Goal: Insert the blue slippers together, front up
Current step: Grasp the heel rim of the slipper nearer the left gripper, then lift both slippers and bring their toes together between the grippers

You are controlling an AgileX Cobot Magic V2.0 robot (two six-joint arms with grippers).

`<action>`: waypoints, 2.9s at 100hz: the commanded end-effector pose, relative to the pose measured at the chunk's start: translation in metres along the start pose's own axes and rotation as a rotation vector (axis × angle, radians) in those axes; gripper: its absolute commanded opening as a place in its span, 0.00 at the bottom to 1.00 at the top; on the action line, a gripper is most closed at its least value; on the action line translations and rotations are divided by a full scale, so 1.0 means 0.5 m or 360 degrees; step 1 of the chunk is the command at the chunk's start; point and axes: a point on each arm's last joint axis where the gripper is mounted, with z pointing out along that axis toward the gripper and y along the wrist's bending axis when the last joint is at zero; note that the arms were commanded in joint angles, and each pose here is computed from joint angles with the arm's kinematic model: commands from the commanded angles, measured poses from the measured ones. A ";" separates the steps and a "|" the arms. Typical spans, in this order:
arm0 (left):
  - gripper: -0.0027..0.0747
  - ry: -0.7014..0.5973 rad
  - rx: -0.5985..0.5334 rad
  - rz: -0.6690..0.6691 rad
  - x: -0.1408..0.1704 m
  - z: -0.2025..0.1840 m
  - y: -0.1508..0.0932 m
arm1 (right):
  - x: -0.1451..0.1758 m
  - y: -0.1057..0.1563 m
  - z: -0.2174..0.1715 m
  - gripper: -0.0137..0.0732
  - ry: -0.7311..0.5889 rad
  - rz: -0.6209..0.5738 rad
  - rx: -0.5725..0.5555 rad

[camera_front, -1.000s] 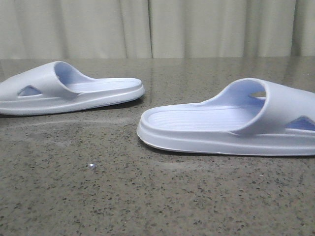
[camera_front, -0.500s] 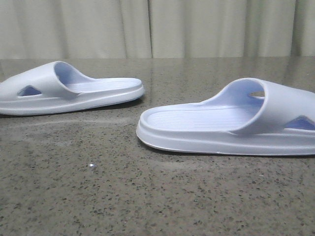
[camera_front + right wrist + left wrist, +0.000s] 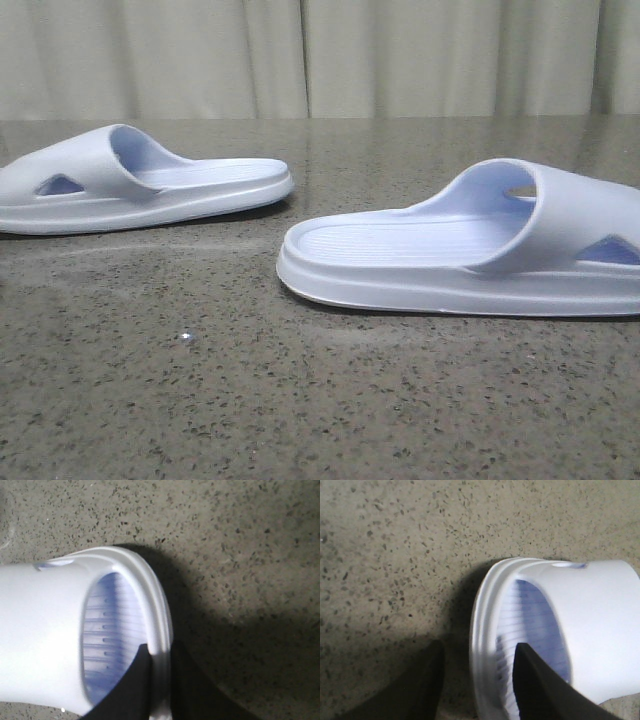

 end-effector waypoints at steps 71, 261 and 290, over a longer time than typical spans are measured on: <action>0.05 -0.0100 0.0308 0.0181 -0.040 -0.049 -0.082 | -0.039 0.025 -0.027 0.05 -0.0207 -0.0002 -0.0090; 0.05 -0.0304 0.0816 0.0173 -0.025 -0.154 -0.218 | -0.165 0.160 -0.102 0.05 -0.0572 -0.0286 -0.0532; 0.05 -0.0304 0.0816 0.0173 -0.025 -0.154 -0.218 | -0.186 0.162 -0.042 0.05 -0.0530 -0.0285 -0.0609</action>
